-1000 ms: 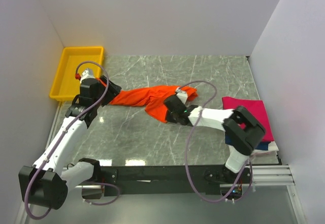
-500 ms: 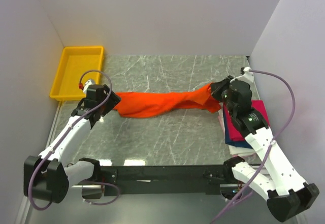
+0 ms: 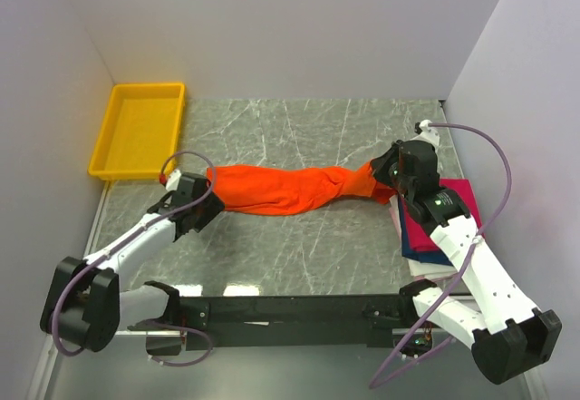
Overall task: Fold and stack the t-shirts
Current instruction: Move the tshirt to the center of the board, then flatten the tshirt out
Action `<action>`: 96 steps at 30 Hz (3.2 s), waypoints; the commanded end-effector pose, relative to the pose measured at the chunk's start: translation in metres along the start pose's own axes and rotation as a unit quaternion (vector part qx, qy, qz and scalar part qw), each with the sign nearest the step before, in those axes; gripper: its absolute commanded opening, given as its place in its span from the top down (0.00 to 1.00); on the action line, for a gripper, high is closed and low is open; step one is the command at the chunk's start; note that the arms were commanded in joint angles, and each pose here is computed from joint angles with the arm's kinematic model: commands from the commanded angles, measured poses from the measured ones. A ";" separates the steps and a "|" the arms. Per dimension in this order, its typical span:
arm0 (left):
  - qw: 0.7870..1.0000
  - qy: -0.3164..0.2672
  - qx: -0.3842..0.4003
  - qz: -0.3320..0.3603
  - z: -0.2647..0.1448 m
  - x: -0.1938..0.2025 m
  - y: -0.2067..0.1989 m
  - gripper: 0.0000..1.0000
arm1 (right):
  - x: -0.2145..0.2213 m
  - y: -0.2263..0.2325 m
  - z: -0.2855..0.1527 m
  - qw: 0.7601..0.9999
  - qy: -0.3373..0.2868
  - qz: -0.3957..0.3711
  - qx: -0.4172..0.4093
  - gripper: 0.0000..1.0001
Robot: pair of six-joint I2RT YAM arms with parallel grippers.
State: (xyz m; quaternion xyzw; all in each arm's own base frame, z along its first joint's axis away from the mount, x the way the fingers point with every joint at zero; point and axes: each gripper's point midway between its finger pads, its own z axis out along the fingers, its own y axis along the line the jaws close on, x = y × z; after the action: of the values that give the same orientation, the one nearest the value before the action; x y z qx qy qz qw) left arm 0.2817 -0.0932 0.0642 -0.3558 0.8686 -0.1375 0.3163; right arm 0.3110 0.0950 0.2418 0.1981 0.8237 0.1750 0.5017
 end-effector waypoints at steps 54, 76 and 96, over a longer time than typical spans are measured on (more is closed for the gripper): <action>0.999 0.031 0.018 0.025 -0.035 -0.006 0.020 0.66 | -0.003 -0.043 -0.005 1.000 0.006 0.004 0.009 1.00; 0.998 0.060 -0.008 -0.011 0.013 0.030 0.040 0.63 | 0.006 -0.038 0.005 1.000 0.023 0.017 -0.008 1.00; 0.992 -0.038 0.117 0.020 -0.119 -0.064 -0.049 0.95 | -0.057 -0.007 -0.045 0.998 -0.049 0.026 -0.044 1.00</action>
State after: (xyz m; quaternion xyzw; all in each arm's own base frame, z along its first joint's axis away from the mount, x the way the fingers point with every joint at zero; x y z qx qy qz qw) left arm 0.2764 -0.0855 0.1922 -0.3167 0.8364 -0.2227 0.3881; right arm 0.2982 0.0591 0.2600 0.2092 0.8129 0.1980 0.5062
